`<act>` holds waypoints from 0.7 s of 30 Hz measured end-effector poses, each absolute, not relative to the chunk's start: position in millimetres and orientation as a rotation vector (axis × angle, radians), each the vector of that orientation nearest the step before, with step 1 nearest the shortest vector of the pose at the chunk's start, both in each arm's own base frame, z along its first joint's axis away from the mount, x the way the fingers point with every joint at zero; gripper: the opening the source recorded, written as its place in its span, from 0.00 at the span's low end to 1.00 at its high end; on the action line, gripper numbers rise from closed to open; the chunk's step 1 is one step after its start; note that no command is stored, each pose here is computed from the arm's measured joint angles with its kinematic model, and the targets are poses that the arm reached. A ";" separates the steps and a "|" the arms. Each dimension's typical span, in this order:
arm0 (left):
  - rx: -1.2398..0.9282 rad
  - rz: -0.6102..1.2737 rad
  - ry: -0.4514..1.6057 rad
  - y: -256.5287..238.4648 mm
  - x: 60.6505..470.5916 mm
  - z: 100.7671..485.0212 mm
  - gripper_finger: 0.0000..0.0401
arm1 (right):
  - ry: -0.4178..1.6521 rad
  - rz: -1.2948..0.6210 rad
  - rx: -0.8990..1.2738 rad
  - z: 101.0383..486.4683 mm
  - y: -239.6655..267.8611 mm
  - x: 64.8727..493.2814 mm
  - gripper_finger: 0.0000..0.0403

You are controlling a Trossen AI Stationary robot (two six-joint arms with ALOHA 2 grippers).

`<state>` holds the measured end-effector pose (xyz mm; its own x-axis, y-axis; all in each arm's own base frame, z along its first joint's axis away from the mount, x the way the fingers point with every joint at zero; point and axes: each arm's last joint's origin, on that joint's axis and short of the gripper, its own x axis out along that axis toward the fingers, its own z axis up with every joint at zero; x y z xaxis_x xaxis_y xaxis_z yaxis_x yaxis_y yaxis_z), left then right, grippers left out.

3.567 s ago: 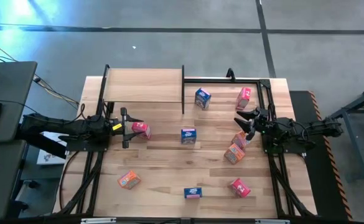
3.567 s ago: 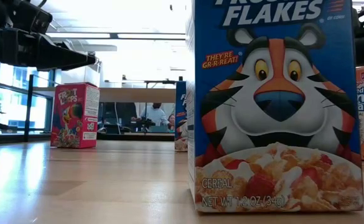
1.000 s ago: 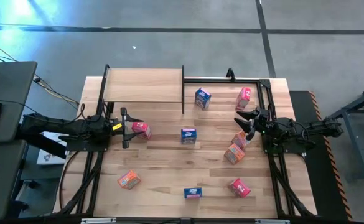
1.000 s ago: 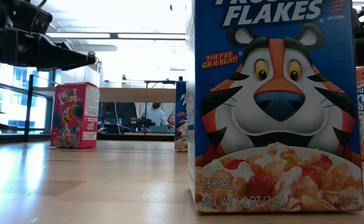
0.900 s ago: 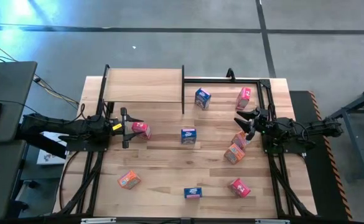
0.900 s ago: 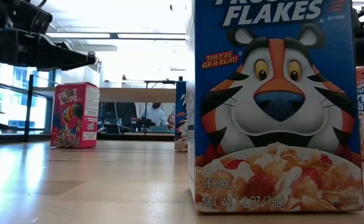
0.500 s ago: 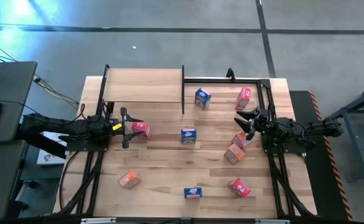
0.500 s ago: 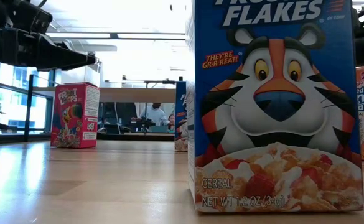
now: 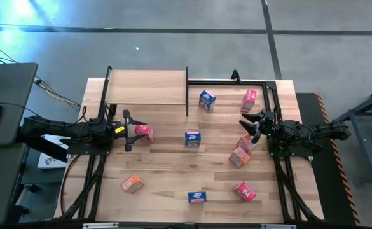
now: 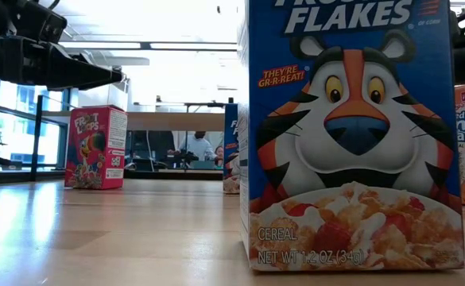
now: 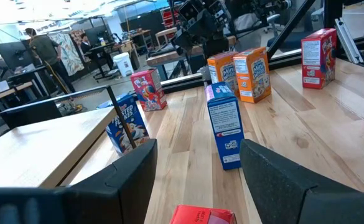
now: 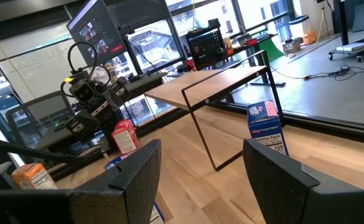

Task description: Stack cereal on shelf

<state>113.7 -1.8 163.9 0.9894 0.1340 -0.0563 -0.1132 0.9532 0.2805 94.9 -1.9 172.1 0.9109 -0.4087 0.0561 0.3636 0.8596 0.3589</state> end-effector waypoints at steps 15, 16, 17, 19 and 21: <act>0.280 0.126 0.075 -1.8 113.7 163.9 0.55 | -0.129 -0.425 0.242 177.2 -2.4 93.8 0.55; 0.280 0.126 0.075 -1.8 113.7 163.8 0.55 | -0.138 -0.431 0.226 181.3 -2.7 92.9 0.55; 0.281 0.126 0.075 -1.8 113.7 163.8 0.55 | -0.152 -0.440 0.207 186.1 -3.1 91.8 0.55; 0.280 0.126 0.075 -1.8 113.7 163.9 0.55 | -0.167 -0.453 0.166 194.4 -3.7 89.6 0.55; 0.280 0.126 0.075 -1.8 113.7 163.8 0.55 | -0.174 -0.473 0.130 201.9 -4.4 87.4 0.55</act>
